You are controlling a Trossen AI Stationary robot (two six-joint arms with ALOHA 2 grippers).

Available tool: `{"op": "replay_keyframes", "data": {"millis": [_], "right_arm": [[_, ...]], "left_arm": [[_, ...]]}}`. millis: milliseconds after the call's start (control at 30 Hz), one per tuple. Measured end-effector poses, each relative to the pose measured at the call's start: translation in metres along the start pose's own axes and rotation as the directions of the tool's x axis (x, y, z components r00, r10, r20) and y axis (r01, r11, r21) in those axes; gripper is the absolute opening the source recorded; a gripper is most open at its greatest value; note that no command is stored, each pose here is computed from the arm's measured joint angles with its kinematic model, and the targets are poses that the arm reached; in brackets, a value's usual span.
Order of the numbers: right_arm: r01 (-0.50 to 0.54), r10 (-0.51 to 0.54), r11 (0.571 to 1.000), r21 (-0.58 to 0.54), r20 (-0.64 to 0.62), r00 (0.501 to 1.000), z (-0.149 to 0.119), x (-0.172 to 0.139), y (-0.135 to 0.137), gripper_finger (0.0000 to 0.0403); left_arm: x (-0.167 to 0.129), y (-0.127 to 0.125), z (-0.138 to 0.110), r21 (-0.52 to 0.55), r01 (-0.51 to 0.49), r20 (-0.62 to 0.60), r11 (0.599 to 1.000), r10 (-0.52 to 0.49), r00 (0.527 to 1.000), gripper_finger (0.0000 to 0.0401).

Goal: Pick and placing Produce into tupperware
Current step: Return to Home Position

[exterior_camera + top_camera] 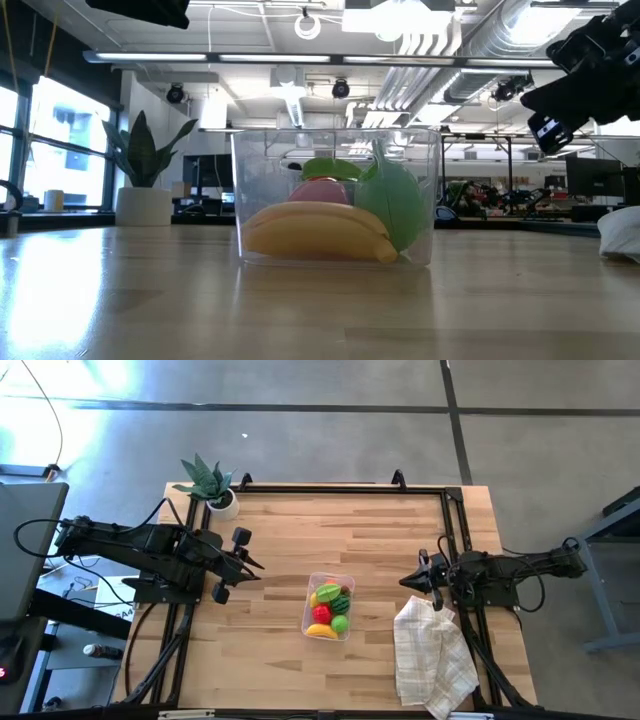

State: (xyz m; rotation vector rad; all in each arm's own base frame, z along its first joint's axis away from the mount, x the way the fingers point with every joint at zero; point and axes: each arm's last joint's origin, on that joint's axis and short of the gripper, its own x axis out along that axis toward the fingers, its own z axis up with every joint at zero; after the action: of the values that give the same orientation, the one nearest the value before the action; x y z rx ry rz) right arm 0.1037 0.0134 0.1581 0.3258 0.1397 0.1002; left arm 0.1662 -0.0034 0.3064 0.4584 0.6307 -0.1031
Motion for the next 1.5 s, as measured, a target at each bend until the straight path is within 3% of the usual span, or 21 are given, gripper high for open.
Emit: {"op": "replay_keyframes", "data": {"millis": [433,600,933,1133,1333,1500], "right_arm": [[0.002,-0.002,1.000,0.004,-0.001,1.000,0.000,0.000,0.000,0.0002],[0.002,-0.002,1.000,0.004,-0.001,1.000,0.000,0.000,0.000,0.0002],[0.003,-0.003,1.000,0.004,-0.001,1.000,0.000,0.000,0.000,0.0002],[0.003,-0.003,1.000,0.004,-0.001,1.000,0.000,0.000,0.000,0.0002],[0.003,-0.003,1.000,0.004,-0.001,1.000,0.000,0.000,0.000,0.0002],[0.003,-0.003,1.000,0.004,-0.001,1.000,0.000,0.000,0.000,0.0002]], "left_arm": [[0.000,0.000,0.000,0.003,0.000,0.000,1.000,0.000,1.000,0.0111],[0.000,0.000,0.000,0.106,0.000,0.000,0.994,0.000,1.000,0.0111],[0.000,0.001,0.002,0.101,-0.013,0.023,0.995,0.011,1.000,0.0111],[-0.001,0.006,0.012,-0.070,-0.050,0.122,0.996,0.059,0.991,0.0111],[-0.003,0.012,0.020,-0.120,-0.131,0.191,0.984,0.152,0.970,0.0111],[-0.003,0.012,0.022,-0.235,-0.108,0.207,0.966,0.159,0.965,0.0111]]}}
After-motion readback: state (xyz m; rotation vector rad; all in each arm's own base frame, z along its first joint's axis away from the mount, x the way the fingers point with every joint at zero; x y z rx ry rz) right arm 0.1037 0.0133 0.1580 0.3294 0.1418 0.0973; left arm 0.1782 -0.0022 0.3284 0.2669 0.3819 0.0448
